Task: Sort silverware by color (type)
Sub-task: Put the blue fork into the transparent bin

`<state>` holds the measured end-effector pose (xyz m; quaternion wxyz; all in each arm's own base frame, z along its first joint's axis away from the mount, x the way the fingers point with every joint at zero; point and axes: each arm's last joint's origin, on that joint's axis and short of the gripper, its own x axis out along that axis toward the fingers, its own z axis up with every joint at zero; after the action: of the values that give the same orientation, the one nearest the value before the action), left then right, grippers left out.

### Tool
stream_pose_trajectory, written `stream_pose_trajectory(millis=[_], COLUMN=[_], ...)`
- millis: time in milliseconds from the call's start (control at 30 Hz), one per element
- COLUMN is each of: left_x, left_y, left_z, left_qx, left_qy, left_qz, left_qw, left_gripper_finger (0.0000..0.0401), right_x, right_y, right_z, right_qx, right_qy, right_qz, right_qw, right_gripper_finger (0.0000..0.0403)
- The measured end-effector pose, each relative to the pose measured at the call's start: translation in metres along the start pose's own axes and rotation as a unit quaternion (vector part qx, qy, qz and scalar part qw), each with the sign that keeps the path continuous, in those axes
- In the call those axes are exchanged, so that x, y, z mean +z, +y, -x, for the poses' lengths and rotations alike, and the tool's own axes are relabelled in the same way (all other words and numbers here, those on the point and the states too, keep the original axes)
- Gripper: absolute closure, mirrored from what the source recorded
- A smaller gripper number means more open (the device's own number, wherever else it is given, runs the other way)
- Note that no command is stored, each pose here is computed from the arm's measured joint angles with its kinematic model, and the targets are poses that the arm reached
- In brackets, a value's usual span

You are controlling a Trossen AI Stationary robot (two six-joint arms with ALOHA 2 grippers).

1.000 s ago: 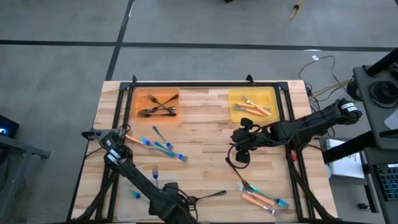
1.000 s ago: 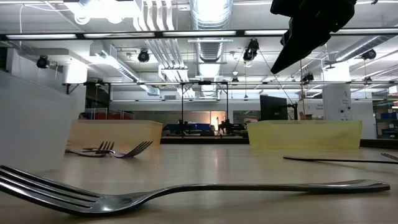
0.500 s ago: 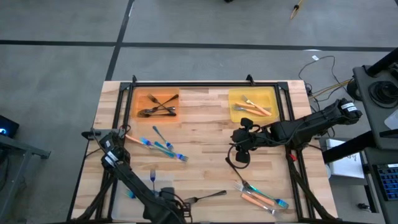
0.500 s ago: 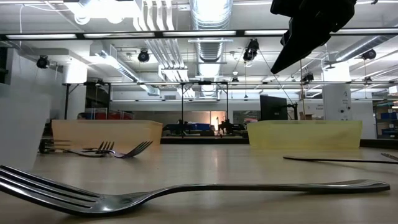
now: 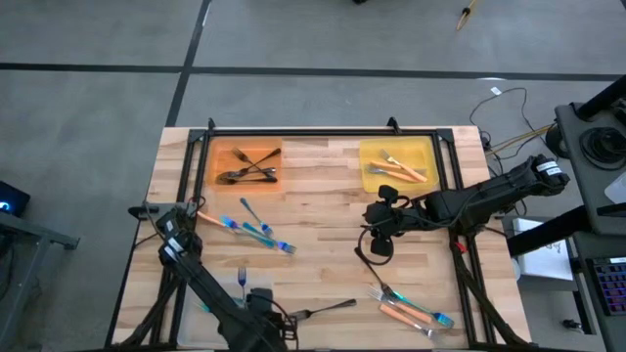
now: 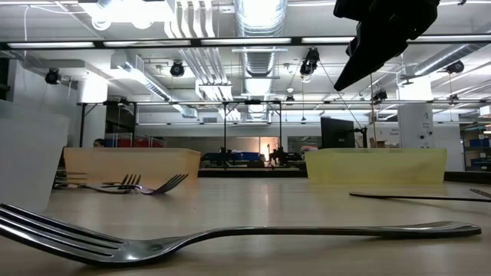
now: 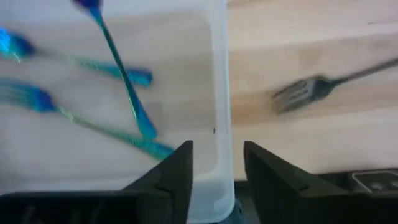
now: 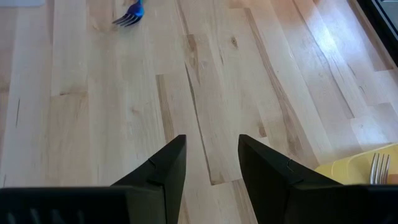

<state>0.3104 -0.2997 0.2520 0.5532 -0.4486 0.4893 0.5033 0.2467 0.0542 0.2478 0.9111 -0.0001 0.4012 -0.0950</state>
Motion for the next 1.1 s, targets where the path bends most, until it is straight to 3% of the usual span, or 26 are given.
stream_pose_trajectory(millis=[300, 600, 700, 867, 1000, 1100], left_x=[0.054, 0.130, 0.150, 0.177, 0.193, 0.203], left_y=[-0.014, 0.010, 0.019, 0.036, 0.052, 0.054], left_z=[0.009, 0.011, 0.006, -0.012, -0.032, -0.047], left_qx=[-0.003, 0.032, 0.019, 0.031, 0.064, 0.038], left_qy=[-0.014, -0.042, -0.040, -0.021, 0.017, 0.041], left_qz=[-0.143, -0.322, -0.406, -0.560, -0.642, -0.673], left_qw=[0.990, 0.945, 0.913, 0.828, 0.764, 0.738], left_gripper_finger=[0.0207, 0.0203, 0.0203, 0.0204, 0.0204, 0.0204], right_x=[0.000, 0.002, 0.002, 0.002, 0.002, 0.002], right_y=[0.000, 0.001, 0.001, 0.001, 0.001, 0.001], right_z=[0.000, 0.000, 0.000, 0.000, 0.000, 0.000], right_qx=[0.000, 0.003, 0.003, 0.003, 0.003, 0.003], right_qy=[-0.002, -0.010, -0.010, -0.010, -0.010, -0.010], right_qz=[-0.001, -0.004, -0.004, -0.004, -0.004, -0.004], right_qw=[1.000, 1.000, 1.000, 1.000, 1.000, 1.000], right_gripper_finger=[0.0266, 0.0266, 0.0266, 0.0266, 0.0266, 0.0266])
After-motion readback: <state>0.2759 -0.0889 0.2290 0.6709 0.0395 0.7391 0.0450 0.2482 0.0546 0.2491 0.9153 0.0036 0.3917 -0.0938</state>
